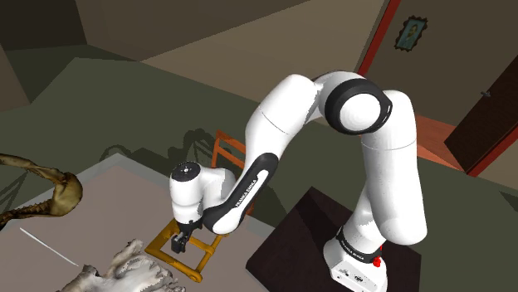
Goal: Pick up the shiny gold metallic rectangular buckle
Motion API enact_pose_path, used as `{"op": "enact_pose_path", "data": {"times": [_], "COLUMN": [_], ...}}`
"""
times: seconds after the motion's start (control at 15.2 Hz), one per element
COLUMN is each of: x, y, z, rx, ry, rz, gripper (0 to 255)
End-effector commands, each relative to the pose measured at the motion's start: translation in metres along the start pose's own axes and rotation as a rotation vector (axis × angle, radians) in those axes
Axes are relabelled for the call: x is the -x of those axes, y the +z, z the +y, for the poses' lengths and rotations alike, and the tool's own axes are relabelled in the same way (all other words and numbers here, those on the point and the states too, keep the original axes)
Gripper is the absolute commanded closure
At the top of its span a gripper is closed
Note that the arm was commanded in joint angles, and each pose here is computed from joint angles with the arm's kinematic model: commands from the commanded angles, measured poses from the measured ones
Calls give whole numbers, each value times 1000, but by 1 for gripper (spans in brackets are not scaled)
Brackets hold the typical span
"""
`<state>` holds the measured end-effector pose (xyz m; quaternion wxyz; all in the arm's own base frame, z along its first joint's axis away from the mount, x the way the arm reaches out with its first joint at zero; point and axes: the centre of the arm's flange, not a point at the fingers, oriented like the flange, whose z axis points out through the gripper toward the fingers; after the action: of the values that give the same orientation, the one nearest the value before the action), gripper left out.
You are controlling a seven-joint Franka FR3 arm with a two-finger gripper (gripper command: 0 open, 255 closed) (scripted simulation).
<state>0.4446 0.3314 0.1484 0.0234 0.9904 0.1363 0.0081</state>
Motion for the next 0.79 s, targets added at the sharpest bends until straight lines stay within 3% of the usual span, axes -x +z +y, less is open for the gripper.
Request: {"op": "enact_pose_path", "data": {"times": [0.0,0.07,0.73], "x": [0,0,0], "y": [5,5,0], "z": [0,0,0], "rx": [0,0,0], "ry": [0,0,0], "rz": [0,1,0], "gripper": [0,255,255]}}
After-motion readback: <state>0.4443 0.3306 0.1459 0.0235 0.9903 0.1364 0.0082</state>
